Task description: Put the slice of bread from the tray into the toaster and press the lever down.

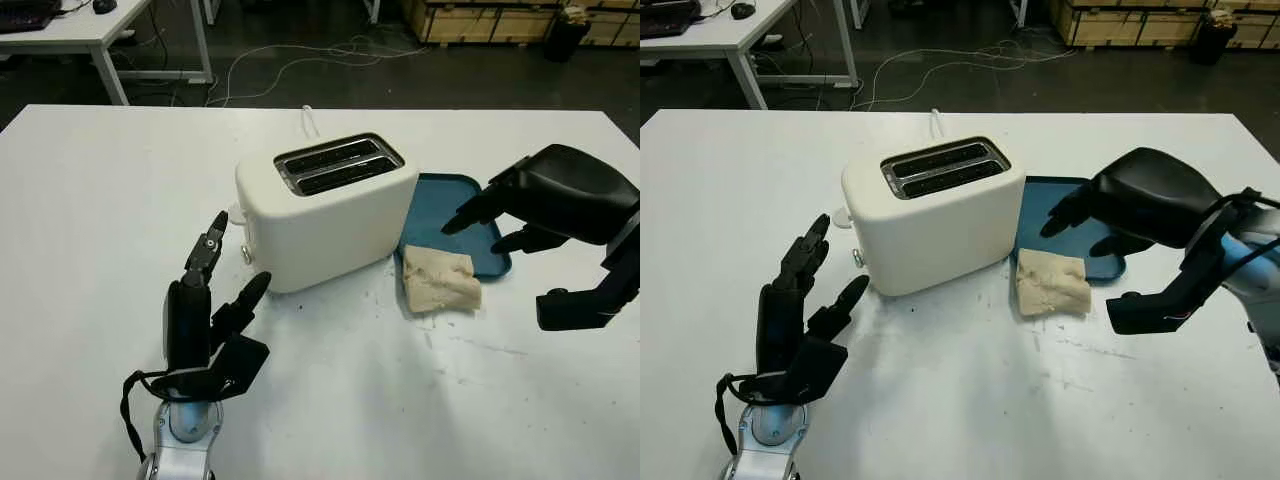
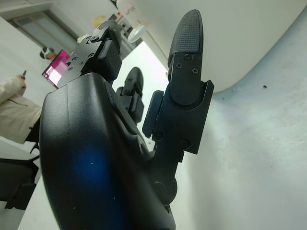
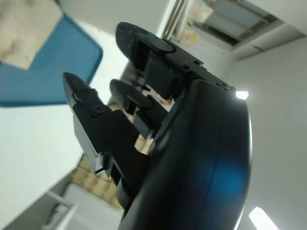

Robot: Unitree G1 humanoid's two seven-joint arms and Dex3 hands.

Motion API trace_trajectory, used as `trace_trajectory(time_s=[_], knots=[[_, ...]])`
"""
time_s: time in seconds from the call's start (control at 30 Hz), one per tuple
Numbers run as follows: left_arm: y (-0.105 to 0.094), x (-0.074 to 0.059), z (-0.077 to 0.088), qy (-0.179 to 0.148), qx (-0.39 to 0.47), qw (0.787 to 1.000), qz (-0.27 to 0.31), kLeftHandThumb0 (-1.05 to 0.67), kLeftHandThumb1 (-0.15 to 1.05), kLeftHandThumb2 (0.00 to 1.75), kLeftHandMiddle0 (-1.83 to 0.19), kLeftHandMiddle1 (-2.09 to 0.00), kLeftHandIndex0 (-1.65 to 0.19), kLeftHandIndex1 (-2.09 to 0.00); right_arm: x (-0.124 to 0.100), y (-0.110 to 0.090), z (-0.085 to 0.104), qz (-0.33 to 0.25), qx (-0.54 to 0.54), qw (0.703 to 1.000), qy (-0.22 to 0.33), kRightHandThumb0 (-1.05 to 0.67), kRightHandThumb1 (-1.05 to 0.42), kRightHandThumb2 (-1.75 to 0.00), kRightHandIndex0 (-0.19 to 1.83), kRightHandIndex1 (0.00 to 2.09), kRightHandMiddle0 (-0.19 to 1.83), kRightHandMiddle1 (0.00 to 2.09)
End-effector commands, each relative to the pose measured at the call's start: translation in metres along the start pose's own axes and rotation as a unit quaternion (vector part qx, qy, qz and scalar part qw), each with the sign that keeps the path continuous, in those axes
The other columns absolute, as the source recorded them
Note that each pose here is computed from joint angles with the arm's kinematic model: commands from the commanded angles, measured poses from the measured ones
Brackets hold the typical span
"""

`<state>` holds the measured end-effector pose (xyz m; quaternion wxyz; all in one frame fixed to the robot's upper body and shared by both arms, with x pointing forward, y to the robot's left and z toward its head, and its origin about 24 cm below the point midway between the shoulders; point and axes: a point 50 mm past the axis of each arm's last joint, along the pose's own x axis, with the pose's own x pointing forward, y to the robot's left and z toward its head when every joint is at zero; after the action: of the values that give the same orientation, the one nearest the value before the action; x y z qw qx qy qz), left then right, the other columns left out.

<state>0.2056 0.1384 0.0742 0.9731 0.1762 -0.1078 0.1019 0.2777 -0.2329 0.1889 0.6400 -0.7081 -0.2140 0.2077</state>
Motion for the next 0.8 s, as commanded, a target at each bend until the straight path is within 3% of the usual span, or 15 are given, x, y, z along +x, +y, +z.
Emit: trace_trajectory(time_s=[0.0,0.33,0.77], knots=[[0.000,-0.001,-0.001,0.002,-0.001,1.000,0.002,-0.64,0.92,0.28,-0.44,0.00,-0.32,0.00,-0.003,0.020,-0.004,0.001,-0.006,1.000,-0.005,0.00,-0.45,0.00,1.01,0.05,1.00,0.00],[0.004,-0.002,-0.001,-0.001,-0.001,1.000,0.005,-0.63,0.92,0.27,-0.44,0.00,-0.32,0.00,-0.026,0.089,-0.022,-0.023,-0.033,0.999,-0.016,-0.25,-0.40,0.00,0.83,0.00,0.88,0.00],[0.004,-0.001,0.001,-0.002,0.005,1.000,0.004,-0.64,0.92,0.29,-0.44,0.00,-0.33,0.00,-0.035,0.121,-0.029,-0.078,-0.063,0.994,-0.038,-0.42,-0.40,-0.01,0.69,0.00,0.71,0.00]])
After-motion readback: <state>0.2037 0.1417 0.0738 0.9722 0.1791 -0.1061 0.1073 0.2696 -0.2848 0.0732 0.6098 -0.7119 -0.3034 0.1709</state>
